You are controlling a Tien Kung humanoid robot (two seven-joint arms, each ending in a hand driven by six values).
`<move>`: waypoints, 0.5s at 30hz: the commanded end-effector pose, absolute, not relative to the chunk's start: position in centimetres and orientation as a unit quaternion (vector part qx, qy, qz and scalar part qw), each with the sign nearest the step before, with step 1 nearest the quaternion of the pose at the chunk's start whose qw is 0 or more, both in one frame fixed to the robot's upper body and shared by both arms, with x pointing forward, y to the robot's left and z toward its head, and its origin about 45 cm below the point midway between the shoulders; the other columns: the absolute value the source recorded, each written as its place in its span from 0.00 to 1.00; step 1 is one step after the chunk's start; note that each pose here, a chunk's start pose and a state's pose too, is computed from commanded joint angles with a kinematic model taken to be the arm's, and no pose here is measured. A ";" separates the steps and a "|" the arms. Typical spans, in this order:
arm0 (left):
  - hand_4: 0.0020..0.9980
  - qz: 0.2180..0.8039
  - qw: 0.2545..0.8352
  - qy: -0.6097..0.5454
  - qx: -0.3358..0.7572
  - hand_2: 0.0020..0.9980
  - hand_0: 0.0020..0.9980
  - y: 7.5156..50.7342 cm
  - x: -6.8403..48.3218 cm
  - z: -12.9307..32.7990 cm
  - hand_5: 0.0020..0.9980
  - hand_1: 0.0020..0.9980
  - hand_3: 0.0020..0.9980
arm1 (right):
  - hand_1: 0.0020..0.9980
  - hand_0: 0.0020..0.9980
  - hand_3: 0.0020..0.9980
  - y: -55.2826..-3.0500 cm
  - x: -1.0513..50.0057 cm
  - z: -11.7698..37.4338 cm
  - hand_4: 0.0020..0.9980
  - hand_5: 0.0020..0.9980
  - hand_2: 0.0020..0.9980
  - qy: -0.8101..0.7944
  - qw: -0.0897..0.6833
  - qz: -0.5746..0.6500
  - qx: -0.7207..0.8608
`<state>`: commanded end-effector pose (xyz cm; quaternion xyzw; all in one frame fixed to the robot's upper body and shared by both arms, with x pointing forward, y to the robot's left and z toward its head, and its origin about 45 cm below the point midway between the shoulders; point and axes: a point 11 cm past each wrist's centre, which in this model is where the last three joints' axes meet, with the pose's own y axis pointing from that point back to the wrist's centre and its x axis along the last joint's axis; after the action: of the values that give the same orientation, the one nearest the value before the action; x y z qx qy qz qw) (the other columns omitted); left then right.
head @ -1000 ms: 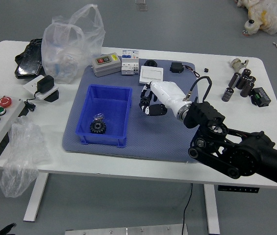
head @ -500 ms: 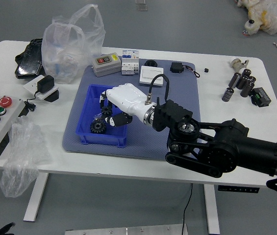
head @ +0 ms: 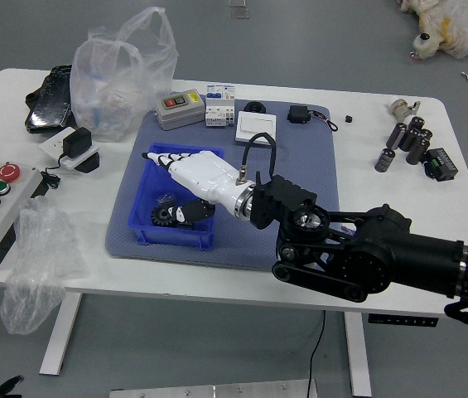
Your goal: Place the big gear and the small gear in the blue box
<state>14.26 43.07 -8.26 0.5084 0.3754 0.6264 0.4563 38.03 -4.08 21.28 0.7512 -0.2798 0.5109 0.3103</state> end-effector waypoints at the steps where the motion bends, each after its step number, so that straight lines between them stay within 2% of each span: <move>1: 0.70 0.626 0.456 0.376 0.508 0.50 0.65 43.1 14.2 -8.3 0.73 0.44 0.72 | 0.91 0.49 1.00 -4.4 38.2 21.5 0.69 0.29 1.00 -0.290 0.307 0.508 0.751; 5: 0.70 0.626 0.457 0.377 0.508 0.50 0.65 42.9 14.1 -8.4 0.73 0.44 0.72 | 0.91 0.49 1.00 -6.3 39.0 22.2 0.69 0.29 1.00 -0.342 0.288 0.483 0.753; 6: 0.70 0.626 0.457 0.377 0.508 0.50 0.65 42.9 14.1 -8.4 0.73 0.43 0.72 | 0.93 0.64 1.00 -6.8 39.2 22.4 0.68 0.29 1.00 -0.356 0.283 0.475 0.753; 11: 0.70 0.626 0.455 0.380 0.507 0.50 0.65 42.8 13.7 -8.5 0.73 0.43 0.72 | 0.93 0.64 1.00 -10.8 39.8 23.1 0.68 0.29 1.00 -0.447 0.227 0.410 0.762; 12: 0.71 0.626 0.454 0.381 0.507 0.50 0.65 42.8 13.7 -8.5 0.72 0.43 0.72 | 0.89 0.92 0.98 -11.9 40.0 23.3 0.73 0.38 0.91 -0.472 0.208 0.388 0.764; 15: 0.71 0.627 0.452 0.382 0.506 0.50 0.65 42.8 13.5 -8.6 0.72 0.43 0.72 | 0.89 0.92 0.98 -14.1 40.1 23.3 0.73 0.38 0.91 -0.508 0.168 0.336 0.775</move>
<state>13.52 42.81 -8.60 0.5058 0.3824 0.6273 0.4522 40.09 -14.06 23.35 0.7748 -0.5082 0.3365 0.1680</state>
